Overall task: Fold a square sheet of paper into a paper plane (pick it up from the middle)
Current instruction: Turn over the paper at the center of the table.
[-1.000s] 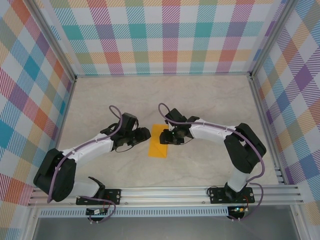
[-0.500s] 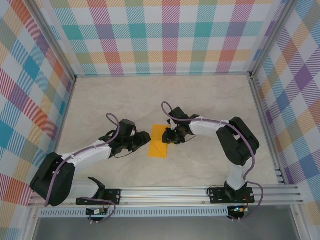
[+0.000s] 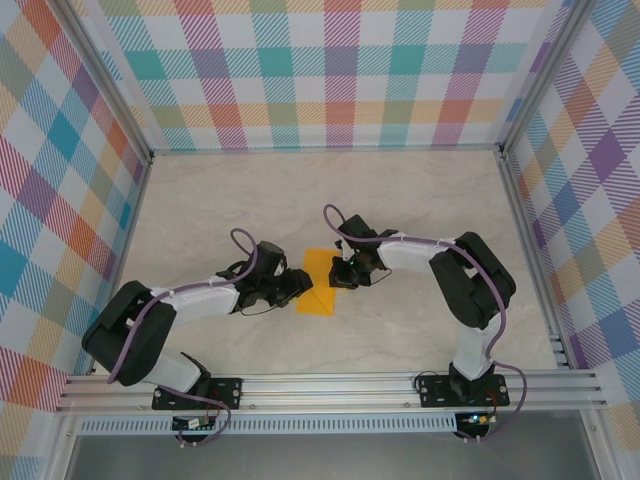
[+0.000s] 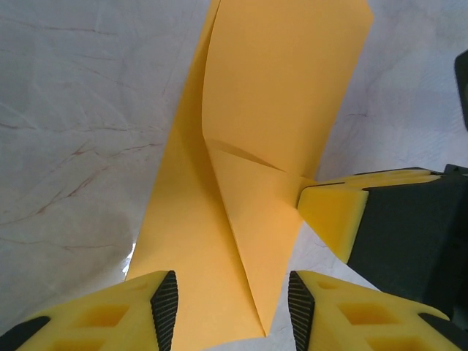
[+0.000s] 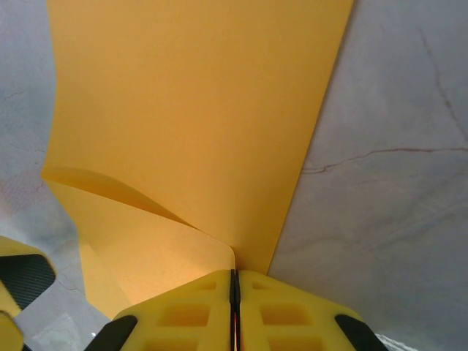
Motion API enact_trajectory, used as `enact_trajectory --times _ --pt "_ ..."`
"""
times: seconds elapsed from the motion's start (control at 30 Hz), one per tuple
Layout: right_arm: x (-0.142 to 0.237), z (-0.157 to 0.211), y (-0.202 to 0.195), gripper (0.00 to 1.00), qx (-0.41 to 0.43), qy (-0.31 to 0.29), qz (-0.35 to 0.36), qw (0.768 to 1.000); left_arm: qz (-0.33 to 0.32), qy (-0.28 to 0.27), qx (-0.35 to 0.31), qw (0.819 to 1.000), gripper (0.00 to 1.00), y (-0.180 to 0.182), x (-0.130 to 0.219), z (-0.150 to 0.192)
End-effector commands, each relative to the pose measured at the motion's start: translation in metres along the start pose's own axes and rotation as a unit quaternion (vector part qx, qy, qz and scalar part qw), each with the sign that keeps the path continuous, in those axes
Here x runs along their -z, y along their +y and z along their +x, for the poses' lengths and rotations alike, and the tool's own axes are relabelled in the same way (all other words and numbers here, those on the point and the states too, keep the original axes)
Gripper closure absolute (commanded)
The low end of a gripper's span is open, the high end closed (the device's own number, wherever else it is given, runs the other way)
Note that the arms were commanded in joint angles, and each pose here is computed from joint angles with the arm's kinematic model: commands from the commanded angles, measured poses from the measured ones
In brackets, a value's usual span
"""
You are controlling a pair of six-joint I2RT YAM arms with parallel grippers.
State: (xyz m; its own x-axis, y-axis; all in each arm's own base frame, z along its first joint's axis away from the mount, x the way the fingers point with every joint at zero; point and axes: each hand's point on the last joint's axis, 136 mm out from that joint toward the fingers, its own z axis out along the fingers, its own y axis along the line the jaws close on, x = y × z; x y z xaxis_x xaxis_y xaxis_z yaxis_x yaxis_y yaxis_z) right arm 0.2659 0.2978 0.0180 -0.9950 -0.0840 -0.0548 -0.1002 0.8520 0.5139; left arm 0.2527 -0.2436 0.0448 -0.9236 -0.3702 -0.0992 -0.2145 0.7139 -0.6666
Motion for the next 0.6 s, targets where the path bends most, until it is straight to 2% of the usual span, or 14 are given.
enact_trajectory --times 0.0,0.37,0.57 --pt "-0.002 0.000 -0.003 0.91 -0.002 0.002 -0.004 1.000 0.029 0.002 -0.007 1.000 0.55 -0.021 -0.005 -0.003" --pt "-0.002 0.001 -0.008 0.91 -0.010 0.003 -0.002 1.000 0.010 0.014 -0.018 1.000 0.64 -0.021 -0.027 -0.007" --pt "-0.001 0.001 -0.010 0.91 -0.011 0.004 -0.003 1.000 0.003 0.018 -0.024 1.000 0.74 -0.019 -0.033 -0.009"
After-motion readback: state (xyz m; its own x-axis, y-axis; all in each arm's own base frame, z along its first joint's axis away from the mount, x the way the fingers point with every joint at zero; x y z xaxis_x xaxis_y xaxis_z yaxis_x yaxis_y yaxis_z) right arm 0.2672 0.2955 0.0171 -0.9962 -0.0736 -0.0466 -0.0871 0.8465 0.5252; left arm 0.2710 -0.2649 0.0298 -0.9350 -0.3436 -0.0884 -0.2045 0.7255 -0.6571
